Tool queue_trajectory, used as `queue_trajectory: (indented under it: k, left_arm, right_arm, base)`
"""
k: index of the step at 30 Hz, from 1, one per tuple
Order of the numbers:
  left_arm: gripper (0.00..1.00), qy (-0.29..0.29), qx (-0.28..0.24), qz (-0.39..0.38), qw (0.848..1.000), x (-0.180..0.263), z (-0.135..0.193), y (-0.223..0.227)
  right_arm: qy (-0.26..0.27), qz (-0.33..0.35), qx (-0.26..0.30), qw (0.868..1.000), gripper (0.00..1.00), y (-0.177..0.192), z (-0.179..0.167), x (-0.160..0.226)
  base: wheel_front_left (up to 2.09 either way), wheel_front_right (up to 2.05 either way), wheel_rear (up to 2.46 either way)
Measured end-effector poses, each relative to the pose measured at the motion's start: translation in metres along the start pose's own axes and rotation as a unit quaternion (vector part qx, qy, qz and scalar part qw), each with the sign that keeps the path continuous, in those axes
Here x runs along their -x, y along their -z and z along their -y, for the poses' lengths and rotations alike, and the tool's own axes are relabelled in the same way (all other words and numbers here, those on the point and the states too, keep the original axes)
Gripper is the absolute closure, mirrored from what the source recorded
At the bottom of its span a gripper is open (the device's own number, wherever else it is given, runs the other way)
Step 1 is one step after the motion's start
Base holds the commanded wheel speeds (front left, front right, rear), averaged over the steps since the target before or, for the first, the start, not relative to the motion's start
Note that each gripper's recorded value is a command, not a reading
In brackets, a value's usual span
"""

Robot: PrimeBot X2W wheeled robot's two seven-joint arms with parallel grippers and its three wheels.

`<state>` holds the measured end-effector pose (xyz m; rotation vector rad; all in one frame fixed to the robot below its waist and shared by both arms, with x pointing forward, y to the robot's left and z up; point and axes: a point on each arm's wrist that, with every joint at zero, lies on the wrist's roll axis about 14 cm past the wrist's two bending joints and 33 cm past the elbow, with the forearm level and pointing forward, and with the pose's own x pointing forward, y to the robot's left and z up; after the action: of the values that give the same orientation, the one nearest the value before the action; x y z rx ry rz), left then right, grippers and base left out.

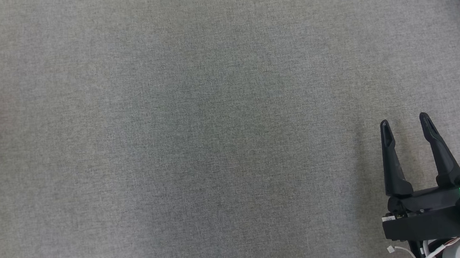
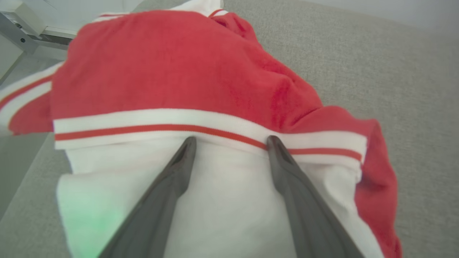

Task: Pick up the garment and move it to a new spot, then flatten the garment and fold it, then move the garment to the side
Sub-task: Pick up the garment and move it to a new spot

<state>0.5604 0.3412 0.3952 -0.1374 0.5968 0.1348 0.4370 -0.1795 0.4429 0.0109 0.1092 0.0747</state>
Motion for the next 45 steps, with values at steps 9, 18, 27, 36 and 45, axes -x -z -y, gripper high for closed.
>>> queue_trajectory:
  k: [9,18,27,36,45]
  left_arm:
    - [1.0,-0.005,0.02,-0.052,0.998,-0.003,-0.001,0.019]
    - [1.0,0.015,0.002,0.036,0.999,0.011,0.01,-0.019]
    - [1.0,0.073,-0.055,0.217,0.972,0.064,0.043,-0.126]
    - [1.0,0.169,-0.13,0.379,0.901,0.149,0.122,-0.22]
    - [1.0,0.325,-0.182,0.404,0.835,0.205,0.267,-0.224]
  right_arm:
    - [-0.002,-0.002,0.005,1.0,0.0,-0.001,-0.001,-0.001]
    - [-0.007,0.014,0.002,1.0,0.0,-0.013,-0.005,0.002]
    - [-0.021,0.042,-0.019,0.999,0.0,-0.03,-0.016,0.01]
    - [-0.015,0.07,-0.051,0.996,0.0,-0.043,-0.016,0.031]
    - [0.029,0.076,-0.085,0.993,0.0,-0.04,0.009,0.059]
  base:
    - [0.0,0.0,0.0]
    - [0.0,0.0,0.0]
    - [0.0,0.0,0.0]
    - [0.0,0.0,0.0]
    - [0.0,0.0,0.0]
